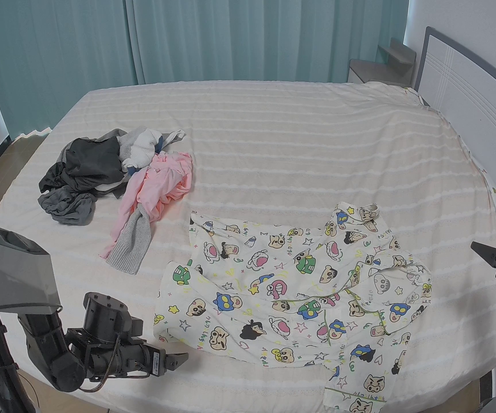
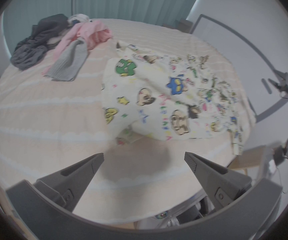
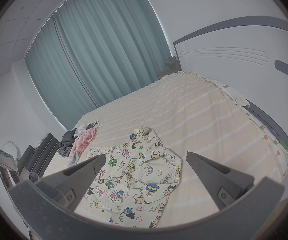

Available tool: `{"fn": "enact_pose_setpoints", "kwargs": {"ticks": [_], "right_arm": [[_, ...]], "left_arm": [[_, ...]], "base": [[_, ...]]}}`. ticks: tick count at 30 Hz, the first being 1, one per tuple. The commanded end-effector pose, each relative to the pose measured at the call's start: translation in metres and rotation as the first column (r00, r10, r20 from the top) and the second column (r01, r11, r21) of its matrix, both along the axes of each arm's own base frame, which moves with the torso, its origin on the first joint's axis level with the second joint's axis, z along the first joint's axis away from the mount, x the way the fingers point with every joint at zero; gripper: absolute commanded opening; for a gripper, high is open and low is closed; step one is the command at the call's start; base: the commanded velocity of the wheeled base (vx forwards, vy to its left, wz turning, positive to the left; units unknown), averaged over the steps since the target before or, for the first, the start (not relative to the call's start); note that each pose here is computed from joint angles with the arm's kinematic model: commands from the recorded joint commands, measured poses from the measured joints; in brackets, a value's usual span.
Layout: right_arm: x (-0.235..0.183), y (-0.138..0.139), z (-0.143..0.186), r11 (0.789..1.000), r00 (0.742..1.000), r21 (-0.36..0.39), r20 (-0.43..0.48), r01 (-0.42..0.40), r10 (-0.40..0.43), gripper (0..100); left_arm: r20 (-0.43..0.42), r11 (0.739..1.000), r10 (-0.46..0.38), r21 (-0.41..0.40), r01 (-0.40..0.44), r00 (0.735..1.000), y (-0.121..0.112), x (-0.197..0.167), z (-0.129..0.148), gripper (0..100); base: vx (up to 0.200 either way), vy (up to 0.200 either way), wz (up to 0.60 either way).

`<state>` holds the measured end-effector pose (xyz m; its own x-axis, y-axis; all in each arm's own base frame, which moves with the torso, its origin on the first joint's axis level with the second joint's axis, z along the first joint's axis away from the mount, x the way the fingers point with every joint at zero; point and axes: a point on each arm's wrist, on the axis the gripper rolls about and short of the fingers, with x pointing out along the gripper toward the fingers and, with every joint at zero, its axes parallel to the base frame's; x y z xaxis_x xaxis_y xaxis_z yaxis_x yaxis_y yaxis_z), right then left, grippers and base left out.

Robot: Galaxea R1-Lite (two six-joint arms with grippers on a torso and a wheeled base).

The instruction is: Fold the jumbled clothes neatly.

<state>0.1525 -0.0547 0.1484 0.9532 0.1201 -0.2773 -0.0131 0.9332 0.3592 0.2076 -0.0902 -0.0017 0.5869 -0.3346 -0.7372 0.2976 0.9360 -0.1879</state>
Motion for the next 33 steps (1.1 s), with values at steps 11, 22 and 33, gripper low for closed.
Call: {"fn": "enact_pose_setpoints", "kwargs": {"ticks": [11, 22, 33], "right_arm": [[-0.001, 0.0, -0.001, 1.0, 1.0, 0.0, 0.001, -0.001, 0.001, 100], [-0.001, 0.0, 0.0, 1.0, 1.0, 0.0, 0.002, -0.001, 0.001, 100], [-0.001, 0.0, 0.0, 1.0, 1.0, 0.0, 0.002, -0.001, 0.001, 100]], "left_arm": [[0.05, 0.989, 0.102, 0.099, -0.106, 0.994, -0.005, 0.001, -0.037, 100], [0.136, 0.982, 0.137, 0.111, -0.152, 0.981, -0.011, 0.009, -0.046, 100], [0.162, 0.982, 0.142, 0.099, -0.159, 0.976, -0.013, 0.016, -0.045, 100]], "base": [[0.0, 0.0, 0.0], [0.0, 0.0, 0.0], [0.0, 0.0, 0.0]]}}
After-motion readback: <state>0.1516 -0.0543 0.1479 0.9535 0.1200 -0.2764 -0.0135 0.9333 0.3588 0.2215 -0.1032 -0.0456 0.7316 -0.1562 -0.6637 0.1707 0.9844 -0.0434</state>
